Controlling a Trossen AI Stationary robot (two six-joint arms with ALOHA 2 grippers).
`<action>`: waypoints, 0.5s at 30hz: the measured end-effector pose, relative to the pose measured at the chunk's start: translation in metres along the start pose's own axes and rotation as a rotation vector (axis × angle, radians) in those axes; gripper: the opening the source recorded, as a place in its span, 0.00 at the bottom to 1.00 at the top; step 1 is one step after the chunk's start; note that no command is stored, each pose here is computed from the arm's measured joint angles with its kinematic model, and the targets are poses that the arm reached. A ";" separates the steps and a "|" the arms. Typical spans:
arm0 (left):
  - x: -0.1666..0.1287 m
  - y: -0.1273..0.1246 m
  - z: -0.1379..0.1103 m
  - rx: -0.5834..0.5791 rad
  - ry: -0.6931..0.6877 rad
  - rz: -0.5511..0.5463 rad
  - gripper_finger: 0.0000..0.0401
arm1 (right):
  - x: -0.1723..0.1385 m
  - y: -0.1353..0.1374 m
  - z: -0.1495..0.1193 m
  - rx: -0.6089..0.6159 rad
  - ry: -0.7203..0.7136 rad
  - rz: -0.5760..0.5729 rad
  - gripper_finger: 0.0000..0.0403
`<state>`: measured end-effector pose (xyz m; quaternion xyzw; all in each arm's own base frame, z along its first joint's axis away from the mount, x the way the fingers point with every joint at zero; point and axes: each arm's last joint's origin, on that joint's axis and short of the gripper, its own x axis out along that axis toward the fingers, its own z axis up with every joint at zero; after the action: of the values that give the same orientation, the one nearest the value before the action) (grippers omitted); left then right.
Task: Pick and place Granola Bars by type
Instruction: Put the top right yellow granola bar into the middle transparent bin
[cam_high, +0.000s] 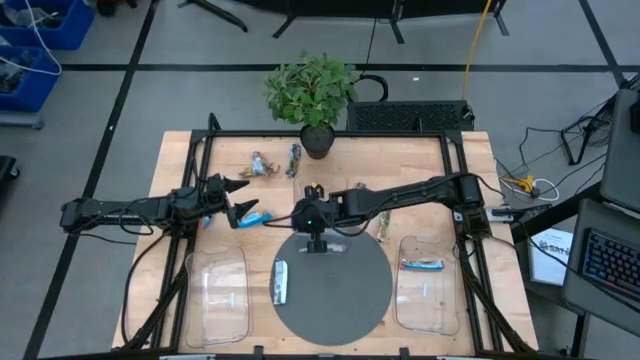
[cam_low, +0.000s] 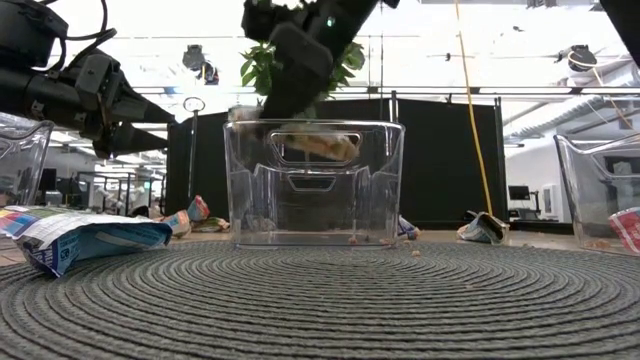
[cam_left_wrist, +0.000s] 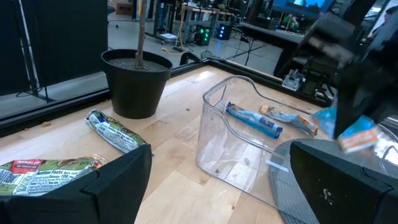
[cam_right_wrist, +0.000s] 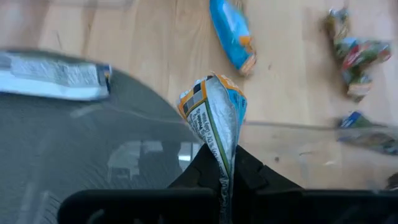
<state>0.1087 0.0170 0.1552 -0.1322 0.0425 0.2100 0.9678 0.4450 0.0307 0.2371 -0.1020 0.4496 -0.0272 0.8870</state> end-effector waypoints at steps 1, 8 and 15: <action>0.000 0.000 0.000 0.000 0.000 0.000 0.94 | 0.004 0.001 -0.002 -0.001 0.010 0.001 0.00; 0.000 0.000 0.000 0.000 0.000 0.000 0.94 | 0.021 0.010 -0.015 0.035 0.021 -0.017 0.00; 0.000 0.000 0.000 0.000 0.000 0.000 0.94 | 0.029 0.020 -0.030 0.070 0.039 -0.024 0.00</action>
<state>0.1088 0.0169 0.1552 -0.1322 0.0427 0.2098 0.9678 0.4376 0.0412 0.1926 -0.0758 0.4644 -0.0553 0.8807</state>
